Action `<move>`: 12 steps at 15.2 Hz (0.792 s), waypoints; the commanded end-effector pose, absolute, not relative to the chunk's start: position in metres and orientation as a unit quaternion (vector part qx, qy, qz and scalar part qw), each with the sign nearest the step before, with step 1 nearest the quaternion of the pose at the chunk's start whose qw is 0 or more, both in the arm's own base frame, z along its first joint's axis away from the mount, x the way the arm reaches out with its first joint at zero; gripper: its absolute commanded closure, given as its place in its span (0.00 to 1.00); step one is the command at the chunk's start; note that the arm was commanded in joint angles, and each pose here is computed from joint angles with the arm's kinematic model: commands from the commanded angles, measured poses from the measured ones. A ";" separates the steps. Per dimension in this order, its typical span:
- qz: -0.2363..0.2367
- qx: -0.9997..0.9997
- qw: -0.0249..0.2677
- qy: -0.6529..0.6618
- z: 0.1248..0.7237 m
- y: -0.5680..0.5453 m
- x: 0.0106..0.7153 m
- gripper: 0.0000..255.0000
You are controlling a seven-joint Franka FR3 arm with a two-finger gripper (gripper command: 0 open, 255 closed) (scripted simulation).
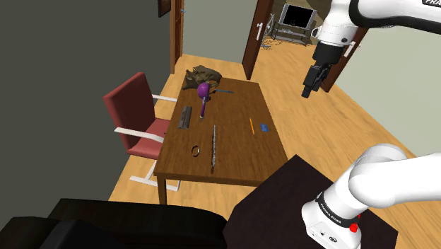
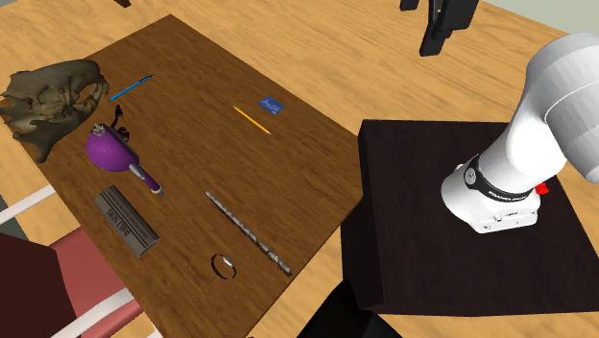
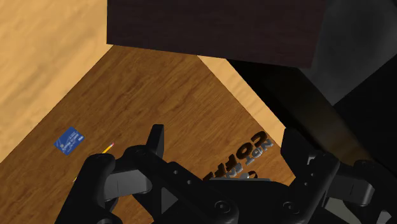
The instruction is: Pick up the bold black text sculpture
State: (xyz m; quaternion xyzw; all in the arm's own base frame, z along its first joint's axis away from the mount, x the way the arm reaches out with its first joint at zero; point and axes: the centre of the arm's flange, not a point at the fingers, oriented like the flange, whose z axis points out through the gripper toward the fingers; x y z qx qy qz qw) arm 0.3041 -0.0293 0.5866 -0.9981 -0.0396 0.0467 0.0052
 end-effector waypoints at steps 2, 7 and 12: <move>0.045 -0.999 0.006 -0.030 0.576 -0.024 0.308 0.00; 0.037 -0.999 0.007 0.020 0.522 0.003 0.331 0.00; 0.029 -0.997 0.009 0.070 0.468 0.026 0.357 0.00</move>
